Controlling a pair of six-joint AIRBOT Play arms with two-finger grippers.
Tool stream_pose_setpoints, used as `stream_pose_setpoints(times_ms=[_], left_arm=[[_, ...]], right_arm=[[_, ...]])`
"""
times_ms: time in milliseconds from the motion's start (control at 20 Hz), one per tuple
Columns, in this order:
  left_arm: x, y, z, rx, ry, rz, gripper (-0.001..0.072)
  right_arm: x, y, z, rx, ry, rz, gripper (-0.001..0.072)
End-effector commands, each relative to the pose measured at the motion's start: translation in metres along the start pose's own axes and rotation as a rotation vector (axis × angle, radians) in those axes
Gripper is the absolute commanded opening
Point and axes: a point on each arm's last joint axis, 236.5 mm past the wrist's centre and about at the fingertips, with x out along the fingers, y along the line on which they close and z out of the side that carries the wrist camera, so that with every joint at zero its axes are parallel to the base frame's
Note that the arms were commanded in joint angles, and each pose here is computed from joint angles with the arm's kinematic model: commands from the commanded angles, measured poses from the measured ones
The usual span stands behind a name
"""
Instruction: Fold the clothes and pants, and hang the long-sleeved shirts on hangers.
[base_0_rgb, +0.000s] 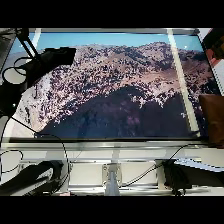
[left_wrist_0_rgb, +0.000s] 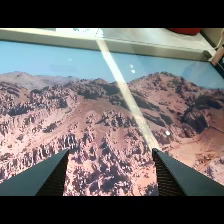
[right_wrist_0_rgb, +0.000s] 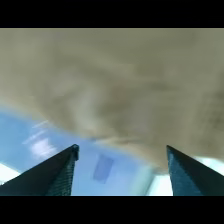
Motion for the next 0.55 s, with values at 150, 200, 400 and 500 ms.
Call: stream_pose_setpoints(times_ms=[150, 200, 400, 500], left_arm=[[0.000, 0.000, 0.001, 0.000, -0.001, 0.001, 0.0599], [0.000, 0.000, 0.001, 0.000, -0.001, 0.001, 0.0599], [0.000, 0.000, 0.001, 0.000, -0.001, 0.001, 0.0599], [0.000, 0.000, 0.001, 0.000, -0.001, 0.001, 0.0599]], right_arm=[[0.022, 0.192, -0.076, -0.602, 0.049, 0.152, 0.0539], [0.019, 0.221, -0.092, -0.711, 0.033, 0.151, 0.0539], [-0.007, 0.290, -0.126, -1.015, -0.077, 0.113, 0.0533], [-0.018, 0.305, -0.129, -1.043, -0.116, 0.111, 0.0311]])
